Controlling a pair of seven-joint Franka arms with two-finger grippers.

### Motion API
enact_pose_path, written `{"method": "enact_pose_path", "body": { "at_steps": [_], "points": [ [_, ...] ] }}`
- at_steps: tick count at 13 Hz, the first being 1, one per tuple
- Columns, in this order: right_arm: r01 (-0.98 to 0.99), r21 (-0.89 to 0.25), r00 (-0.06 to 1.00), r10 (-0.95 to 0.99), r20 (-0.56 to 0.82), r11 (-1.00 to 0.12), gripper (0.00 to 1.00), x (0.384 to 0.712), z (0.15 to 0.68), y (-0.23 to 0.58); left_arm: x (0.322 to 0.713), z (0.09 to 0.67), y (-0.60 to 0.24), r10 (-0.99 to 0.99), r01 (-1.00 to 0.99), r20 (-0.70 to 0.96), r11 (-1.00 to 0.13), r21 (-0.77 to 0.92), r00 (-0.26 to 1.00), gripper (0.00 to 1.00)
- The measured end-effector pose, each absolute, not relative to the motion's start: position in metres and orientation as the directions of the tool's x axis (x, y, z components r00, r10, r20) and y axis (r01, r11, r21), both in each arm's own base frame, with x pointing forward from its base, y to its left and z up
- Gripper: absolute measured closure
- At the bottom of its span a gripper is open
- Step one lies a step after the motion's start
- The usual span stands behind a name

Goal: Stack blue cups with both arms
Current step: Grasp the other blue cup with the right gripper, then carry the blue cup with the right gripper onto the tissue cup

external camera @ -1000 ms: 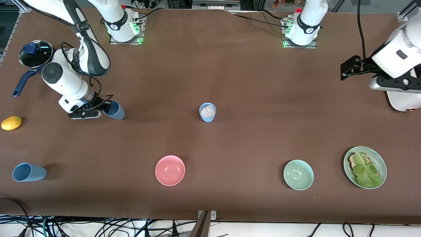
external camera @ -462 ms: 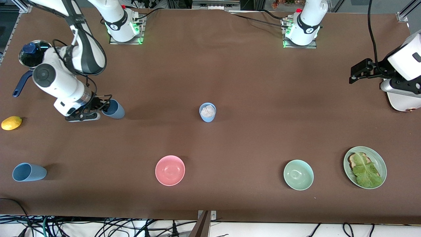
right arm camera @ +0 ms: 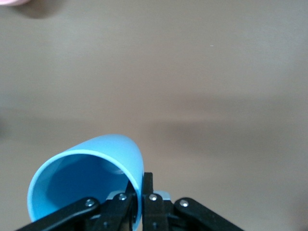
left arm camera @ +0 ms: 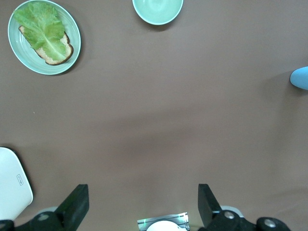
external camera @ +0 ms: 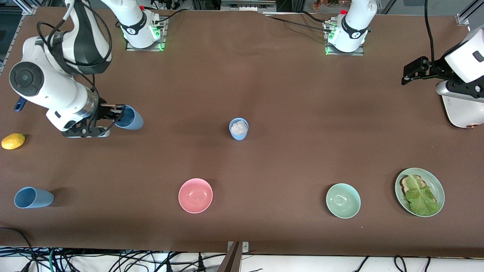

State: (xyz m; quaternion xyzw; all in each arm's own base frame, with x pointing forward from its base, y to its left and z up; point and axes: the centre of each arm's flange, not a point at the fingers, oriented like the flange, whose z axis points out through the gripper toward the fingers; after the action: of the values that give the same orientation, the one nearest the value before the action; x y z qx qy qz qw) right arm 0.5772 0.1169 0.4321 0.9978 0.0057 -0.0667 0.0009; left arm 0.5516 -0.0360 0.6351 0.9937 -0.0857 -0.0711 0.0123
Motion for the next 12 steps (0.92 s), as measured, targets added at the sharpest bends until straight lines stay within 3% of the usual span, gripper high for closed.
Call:
{"method": "enact_pose_path", "body": {
  "at_steps": [6, 12],
  "points": [
    [-0.114, -0.021, 0.989, -0.112, -0.1, -0.993, 0.94, 0.555, 0.454, 0.244, 0.548, 0.632, -0.03, -0.164, -0.16, -0.151, -0.986, 0.038, 0.975, 0.0],
    [-0.228, -0.081, 0.971, -0.22, -0.09, -0.97, 0.94, 0.538, 0.426, 0.384, 0.549, 0.628, -0.029, -0.162, -0.158, -0.162, -0.987, 0.039, 0.973, 0.0]
  ]
}}
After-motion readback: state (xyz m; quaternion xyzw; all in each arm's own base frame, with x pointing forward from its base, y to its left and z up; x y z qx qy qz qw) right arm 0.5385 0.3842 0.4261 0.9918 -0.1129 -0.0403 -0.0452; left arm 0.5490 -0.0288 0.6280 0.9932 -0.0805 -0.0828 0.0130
